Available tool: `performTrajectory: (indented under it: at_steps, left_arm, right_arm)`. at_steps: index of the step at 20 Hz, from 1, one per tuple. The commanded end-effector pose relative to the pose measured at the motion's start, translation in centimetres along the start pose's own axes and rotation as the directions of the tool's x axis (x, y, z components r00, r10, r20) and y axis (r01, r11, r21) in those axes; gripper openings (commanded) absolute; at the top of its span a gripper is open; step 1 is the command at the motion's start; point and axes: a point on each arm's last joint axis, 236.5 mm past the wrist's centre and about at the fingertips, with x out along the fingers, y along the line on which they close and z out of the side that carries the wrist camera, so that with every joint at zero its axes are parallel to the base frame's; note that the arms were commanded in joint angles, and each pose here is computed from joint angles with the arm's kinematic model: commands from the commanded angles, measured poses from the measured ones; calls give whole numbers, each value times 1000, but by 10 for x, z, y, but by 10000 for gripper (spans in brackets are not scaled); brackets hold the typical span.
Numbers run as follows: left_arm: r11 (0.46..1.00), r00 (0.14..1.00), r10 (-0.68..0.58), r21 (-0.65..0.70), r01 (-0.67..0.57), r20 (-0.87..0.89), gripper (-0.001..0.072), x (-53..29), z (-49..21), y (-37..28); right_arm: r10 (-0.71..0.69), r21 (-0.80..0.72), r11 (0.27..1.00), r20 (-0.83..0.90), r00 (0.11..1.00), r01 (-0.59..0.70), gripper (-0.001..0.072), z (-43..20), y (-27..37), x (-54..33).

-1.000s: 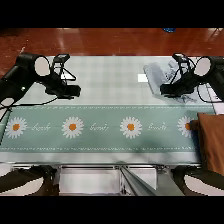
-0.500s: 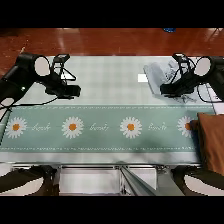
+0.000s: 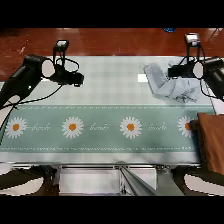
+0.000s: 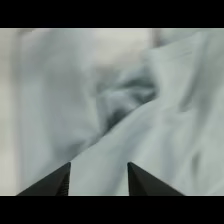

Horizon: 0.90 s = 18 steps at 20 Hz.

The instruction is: Fold the shirts.

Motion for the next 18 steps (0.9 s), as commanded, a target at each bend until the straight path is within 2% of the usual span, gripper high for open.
performTrajectory:
  at_steps: [1, 3, 5, 9, 10, 11, 12, 13, 16, 18]
  left_arm:
    - [1000, 995, 16, 14, -18, 103, 506, 8, 25, 8]
    - [1000, 995, 19, 10, -20, 102, 507, 8, 25, 10]
    - [1000, 995, 20, -17, -18, 98, 507, 8, 24, 10]
    - [998, 998, 27, -53, -23, 63, 507, 7, 17, 14]
    - [997, 999, 38, -61, -36, 33, 507, 3, 14, 20]
    - [996, 999, 53, -78, -52, 7, 507, -4, 12, 29]
    - [993, 998, 68, -101, -69, -10, 507, -15, 11, 41]
    - [989, 997, 76, -127, -77, -15, 507, -27, 10, 51]
    - [979, 995, 83, -180, -92, -56, 507, -66, -16, 68]
    - [979, 994, 80, -184, -92, -73, 507, -77, -52, 68]
  right_arm:
    - [-118, 206, 973, 49, 992, 106, 411, 3, -68, 43]
    - [-116, 301, 946, -34, 993, 120, 411, -28, -95, 72]
    - [-83, 335, 936, -89, 993, 108, 410, -52, -104, 94]
    - [36, 326, 945, -175, 984, 24, 405, -82, -76, 114]
    - [74, 328, 945, -195, 978, -6, 358, -87, -63, 114]
    - [110, 308, 951, -222, 969, -37, 263, -94, -53, 112]
    - [141, 271, 960, -247, 959, -71, 123, -99, -41, 110]
    - [172, 234, 966, -275, 946, -108, 22, -104, -31, 106]
    - [317, 280, 929, -268, 910, -242, 22, -75, -2, 82]
    - [417, 256, 890, -127, 900, -376, 22, -10, 17, 41]
